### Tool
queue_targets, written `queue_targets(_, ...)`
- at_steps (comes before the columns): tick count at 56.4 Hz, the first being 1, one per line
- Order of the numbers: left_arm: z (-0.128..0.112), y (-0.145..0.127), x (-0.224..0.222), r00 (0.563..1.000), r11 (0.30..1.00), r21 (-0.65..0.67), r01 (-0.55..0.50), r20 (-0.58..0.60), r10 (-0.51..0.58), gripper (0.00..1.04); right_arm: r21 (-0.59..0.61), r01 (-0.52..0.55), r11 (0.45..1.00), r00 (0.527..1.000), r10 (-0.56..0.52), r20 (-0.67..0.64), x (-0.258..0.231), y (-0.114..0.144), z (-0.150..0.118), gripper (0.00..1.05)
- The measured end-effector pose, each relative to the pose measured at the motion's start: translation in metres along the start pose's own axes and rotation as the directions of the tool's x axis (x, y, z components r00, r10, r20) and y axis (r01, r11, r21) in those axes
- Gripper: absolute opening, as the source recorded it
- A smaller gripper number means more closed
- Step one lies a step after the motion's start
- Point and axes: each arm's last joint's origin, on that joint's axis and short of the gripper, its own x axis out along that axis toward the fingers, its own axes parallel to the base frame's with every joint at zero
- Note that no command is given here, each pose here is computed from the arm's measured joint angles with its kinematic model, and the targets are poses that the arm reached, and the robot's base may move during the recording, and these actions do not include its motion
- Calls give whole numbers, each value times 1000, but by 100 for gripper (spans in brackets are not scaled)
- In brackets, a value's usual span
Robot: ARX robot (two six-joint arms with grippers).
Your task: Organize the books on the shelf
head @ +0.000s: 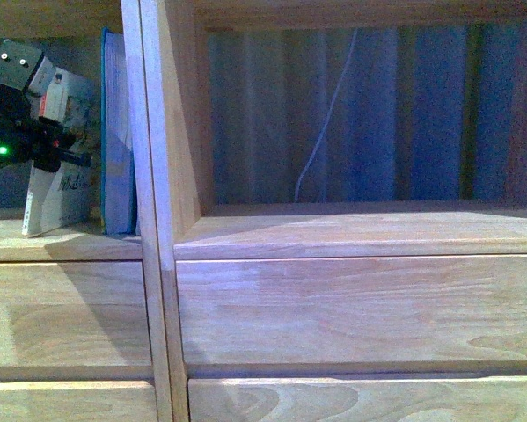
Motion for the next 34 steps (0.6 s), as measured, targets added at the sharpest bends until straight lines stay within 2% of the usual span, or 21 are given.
queue_targets(15,-3,-12,16,1000,1000,4,5,8,-5,8,3,3,1000,1000,-3,-3,-1,-1,-2,98)
queue_targets(34,1,-15,14,1000,1000,12,-26,13,26,62,-11,15,1000,1000,-15,5,-4,-3,-1,98)
